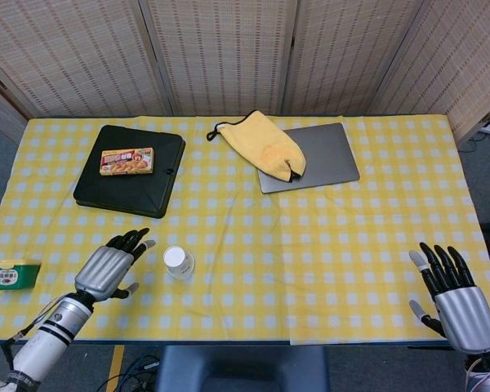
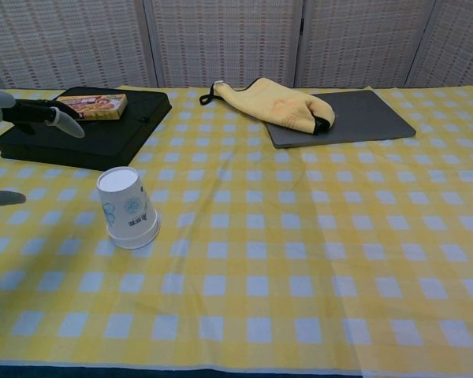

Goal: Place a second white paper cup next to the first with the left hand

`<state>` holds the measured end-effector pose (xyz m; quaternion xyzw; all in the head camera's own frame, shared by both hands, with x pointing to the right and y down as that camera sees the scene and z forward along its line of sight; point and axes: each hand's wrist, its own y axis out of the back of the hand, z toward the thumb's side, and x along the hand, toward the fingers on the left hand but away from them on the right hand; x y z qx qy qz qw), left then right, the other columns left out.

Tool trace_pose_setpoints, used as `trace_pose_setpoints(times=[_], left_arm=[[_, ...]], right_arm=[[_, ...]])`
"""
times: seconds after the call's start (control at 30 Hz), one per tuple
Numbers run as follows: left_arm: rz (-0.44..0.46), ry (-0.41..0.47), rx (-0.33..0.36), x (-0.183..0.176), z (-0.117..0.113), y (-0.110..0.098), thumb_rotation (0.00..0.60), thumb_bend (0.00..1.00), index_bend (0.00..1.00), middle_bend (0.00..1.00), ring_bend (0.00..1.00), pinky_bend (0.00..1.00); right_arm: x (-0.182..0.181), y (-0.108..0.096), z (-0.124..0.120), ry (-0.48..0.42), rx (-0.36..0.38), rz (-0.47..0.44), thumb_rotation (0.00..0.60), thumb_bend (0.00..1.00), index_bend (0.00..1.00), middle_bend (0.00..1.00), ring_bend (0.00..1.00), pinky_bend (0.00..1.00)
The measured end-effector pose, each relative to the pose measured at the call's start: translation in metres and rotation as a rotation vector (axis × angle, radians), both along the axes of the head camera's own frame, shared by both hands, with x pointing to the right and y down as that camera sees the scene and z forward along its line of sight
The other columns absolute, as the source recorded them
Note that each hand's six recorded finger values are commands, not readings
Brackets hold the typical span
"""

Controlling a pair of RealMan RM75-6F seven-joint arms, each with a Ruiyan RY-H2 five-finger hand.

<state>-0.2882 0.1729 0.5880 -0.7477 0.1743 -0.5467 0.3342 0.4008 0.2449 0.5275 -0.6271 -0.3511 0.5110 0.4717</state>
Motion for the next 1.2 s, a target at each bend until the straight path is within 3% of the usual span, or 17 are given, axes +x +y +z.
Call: trace_pose_setpoints(times=[0.63,1.2], left_arm=[[0.105,-0.023,-0.049,0.055,0.028,-0.02,0.6,0.32,0.17,0.0,0.0,0.18],[0.105,-0.056,-0.072,0.063,0.045,-0.03,0.6,0.32,0.23,0.0,0.0,0.18]], right_arm=[[0.002,0.003,-0.003,-0.002,0.006,0.002,0.6,0.22,0.03,0.0,0.0,0.0],[0.003,0.004,-0.004,-0.001,0.006,0.001,0.6,0.22,0.03,0.0,0.0,0.0]])
